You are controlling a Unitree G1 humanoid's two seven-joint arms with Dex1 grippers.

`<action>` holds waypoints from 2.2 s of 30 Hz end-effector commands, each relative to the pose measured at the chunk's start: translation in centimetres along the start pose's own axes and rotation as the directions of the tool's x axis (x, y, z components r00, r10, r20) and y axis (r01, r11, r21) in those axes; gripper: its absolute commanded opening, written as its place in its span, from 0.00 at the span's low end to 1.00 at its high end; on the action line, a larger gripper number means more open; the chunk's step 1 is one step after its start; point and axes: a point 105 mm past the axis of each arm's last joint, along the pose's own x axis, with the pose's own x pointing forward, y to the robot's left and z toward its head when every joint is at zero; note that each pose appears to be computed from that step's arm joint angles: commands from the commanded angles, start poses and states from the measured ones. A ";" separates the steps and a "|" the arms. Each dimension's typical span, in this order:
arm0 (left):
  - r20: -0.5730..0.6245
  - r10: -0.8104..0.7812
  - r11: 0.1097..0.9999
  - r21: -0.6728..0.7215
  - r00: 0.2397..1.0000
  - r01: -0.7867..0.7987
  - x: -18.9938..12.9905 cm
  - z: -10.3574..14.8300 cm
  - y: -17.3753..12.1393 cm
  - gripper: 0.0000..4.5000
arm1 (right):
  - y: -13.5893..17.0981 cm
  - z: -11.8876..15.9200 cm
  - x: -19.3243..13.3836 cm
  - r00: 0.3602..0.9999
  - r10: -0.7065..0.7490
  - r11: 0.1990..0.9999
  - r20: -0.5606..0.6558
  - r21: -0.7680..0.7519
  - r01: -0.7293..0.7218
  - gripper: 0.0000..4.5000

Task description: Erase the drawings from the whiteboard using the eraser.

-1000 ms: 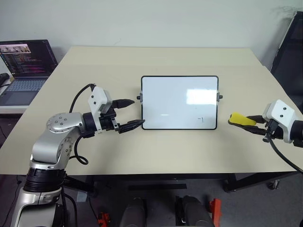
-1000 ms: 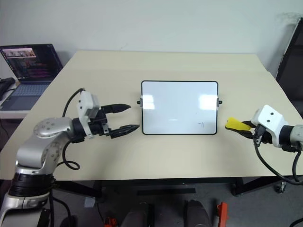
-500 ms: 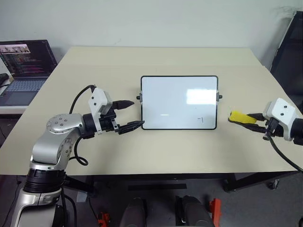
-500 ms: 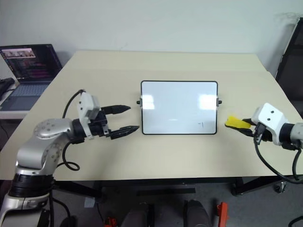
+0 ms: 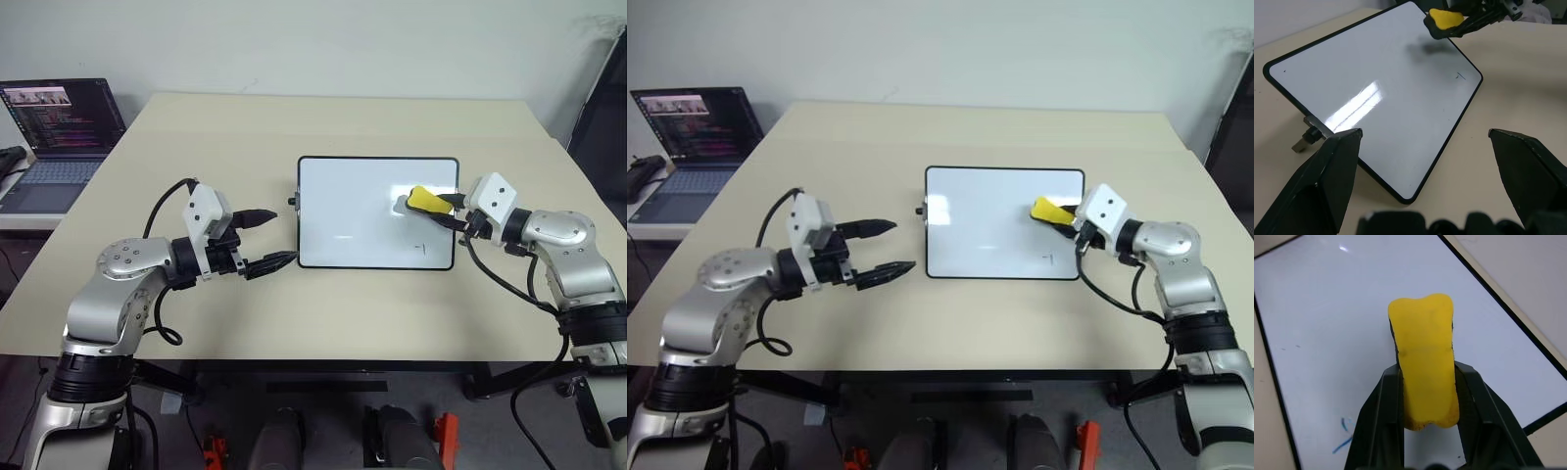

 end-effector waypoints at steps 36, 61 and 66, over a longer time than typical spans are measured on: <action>0.051 -0.016 0.998 0.065 0.999 0.012 0.7 2.2 0.4 1.00 | 6.4 -8.9 -2.3 0.877 0.347 0.932 -0.331 0.020 -0.362 0.23; 0.116 -0.057 0.998 0.039 0.992 0.053 1.8 2.8 -1.0 1.00 | -3.3 -0.5 -8.2 0.984 -0.180 0.844 -0.011 0.512 0.160 0.22; 0.162 -0.109 0.993 0.064 0.981 0.099 3.5 3.5 -1.9 1.00 | -3.8 -4.7 -9.7 0.913 -0.349 0.676 -0.213 0.617 0.403 0.22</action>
